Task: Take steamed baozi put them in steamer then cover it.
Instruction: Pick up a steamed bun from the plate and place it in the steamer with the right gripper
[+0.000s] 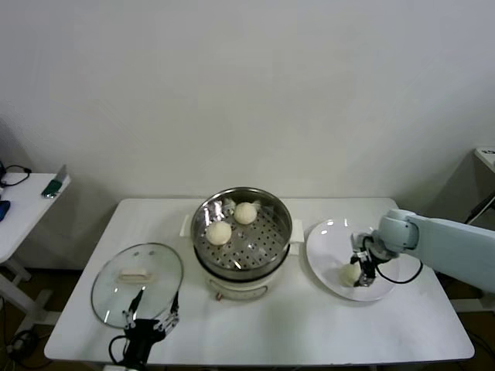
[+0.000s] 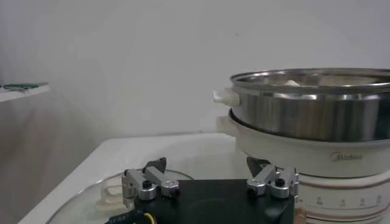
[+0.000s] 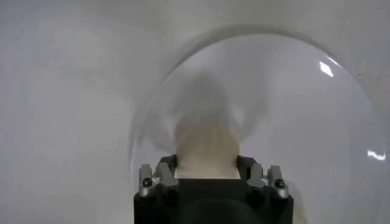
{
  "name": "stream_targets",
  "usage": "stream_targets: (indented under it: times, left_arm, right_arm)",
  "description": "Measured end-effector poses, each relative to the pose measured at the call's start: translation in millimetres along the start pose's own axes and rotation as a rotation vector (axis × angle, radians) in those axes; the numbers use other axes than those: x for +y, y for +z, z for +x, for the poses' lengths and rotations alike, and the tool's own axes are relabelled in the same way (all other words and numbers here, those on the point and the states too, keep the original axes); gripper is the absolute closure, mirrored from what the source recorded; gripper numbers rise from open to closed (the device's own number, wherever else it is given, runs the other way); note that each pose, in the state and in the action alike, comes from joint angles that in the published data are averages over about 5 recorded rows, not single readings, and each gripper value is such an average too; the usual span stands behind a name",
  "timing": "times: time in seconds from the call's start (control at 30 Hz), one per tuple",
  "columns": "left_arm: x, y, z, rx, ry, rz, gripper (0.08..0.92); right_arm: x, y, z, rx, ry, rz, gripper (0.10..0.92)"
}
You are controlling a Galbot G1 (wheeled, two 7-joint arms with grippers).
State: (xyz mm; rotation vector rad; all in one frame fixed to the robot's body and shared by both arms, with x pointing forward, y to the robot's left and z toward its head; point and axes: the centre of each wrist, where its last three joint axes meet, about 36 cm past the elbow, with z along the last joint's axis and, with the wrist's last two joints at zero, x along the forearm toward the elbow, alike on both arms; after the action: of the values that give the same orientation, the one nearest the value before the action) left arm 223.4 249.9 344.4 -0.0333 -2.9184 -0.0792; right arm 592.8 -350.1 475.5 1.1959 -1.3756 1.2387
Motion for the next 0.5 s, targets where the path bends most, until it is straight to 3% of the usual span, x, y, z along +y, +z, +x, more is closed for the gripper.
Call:
stream_targets:
  times: [0.27,0.5]
  left_arm:
    - [0.7,-3.6,1.0,-0.006,0.003,-0.008,0.177]
    - [3.5,-4.4,0.9,-0.007,0.0,-0.016,0.177]
  right_arm:
    - [-55.6,-26.0,97.5,-0.048,0.054,0.195,0.369]
    - [-82.3,-106.1,209.6,-0.111,0.153,0.532,0.369]
